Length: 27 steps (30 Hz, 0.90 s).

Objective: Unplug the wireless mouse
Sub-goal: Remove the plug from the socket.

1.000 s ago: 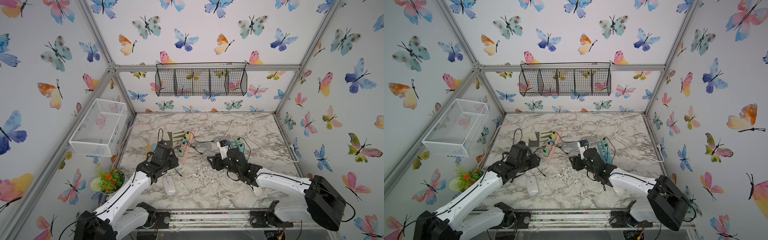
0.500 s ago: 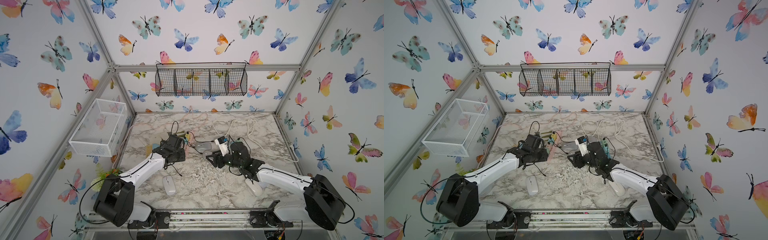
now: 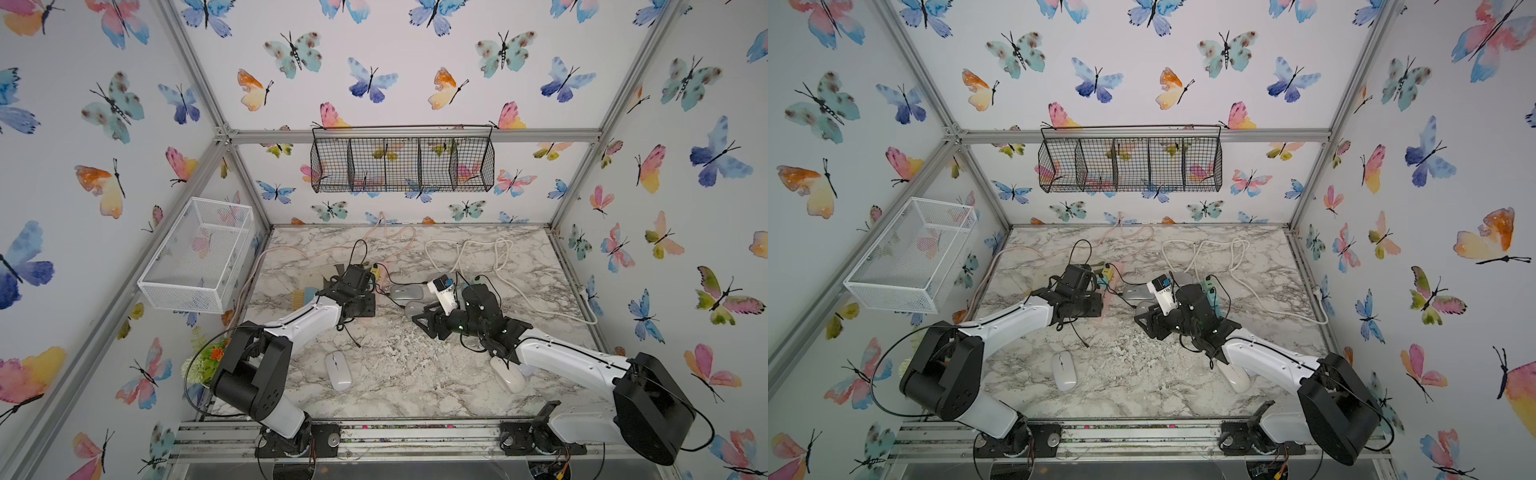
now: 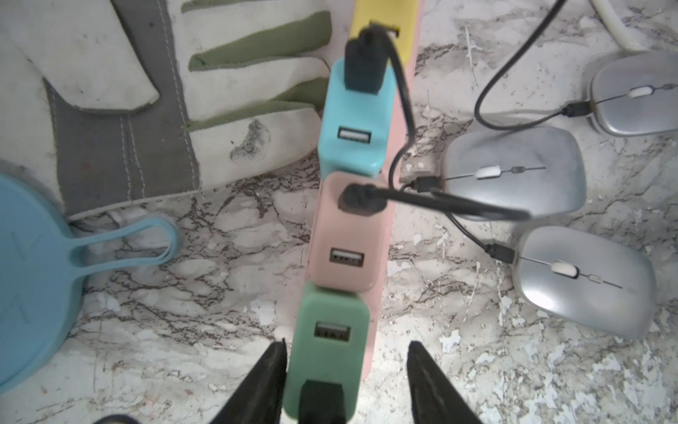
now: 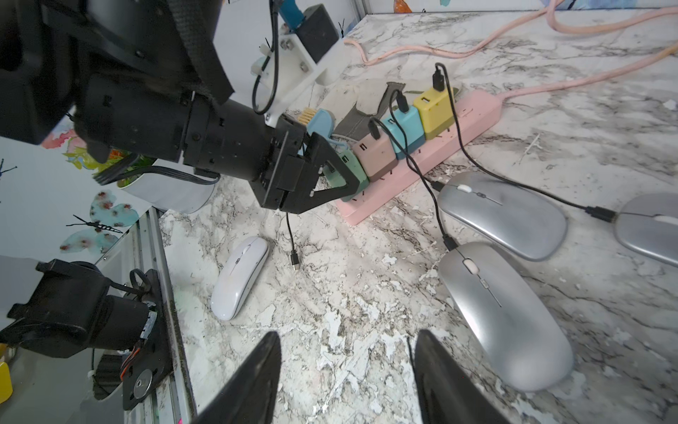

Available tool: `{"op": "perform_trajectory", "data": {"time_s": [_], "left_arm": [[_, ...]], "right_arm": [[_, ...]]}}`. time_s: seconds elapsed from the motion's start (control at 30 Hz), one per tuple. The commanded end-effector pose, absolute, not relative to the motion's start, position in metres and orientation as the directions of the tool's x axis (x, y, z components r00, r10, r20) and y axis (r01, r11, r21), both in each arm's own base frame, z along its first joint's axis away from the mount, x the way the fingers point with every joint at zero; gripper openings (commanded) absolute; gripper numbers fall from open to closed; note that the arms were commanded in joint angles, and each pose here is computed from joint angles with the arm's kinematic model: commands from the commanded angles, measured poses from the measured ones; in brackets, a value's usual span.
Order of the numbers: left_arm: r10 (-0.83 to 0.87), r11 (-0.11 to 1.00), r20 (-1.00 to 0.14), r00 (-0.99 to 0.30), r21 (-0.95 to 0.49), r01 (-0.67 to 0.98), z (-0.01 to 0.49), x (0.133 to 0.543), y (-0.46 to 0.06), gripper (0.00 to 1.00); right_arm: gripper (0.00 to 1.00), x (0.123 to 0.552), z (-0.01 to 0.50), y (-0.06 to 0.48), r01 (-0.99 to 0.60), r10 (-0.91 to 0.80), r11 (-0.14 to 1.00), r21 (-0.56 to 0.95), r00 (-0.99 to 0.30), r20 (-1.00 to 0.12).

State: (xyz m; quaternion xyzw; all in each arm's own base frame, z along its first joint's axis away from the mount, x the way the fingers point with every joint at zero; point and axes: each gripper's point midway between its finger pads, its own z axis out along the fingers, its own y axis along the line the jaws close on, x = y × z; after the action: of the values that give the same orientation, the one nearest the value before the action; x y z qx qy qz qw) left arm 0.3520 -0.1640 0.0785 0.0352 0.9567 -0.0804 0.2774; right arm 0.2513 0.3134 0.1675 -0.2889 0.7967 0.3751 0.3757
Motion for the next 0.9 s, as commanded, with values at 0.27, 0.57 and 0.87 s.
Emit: {"op": "perform_trajectory", "data": {"time_s": [0.27,0.57,0.87], "left_arm": [[0.087,0.986,-0.541,-0.837,-0.076,0.151,0.07,0.365,-0.162,0.47],[0.107,0.988,-0.515,-0.85,-0.037,0.147,0.061,0.36,-0.155,0.41],[0.108,0.989,-0.511,-0.853,-0.034,0.145,0.063,0.361,-0.155,0.2]], "right_arm": [[0.59,0.246,0.169,0.313,-0.751,-0.183,0.53,0.394,-0.554,-0.812],[0.59,0.244,0.164,0.315,-0.748,-0.185,0.519,0.412,-0.57,-0.801],[0.58,0.246,0.162,0.316,-0.723,-0.146,0.524,0.45,-0.596,-0.789]]}}
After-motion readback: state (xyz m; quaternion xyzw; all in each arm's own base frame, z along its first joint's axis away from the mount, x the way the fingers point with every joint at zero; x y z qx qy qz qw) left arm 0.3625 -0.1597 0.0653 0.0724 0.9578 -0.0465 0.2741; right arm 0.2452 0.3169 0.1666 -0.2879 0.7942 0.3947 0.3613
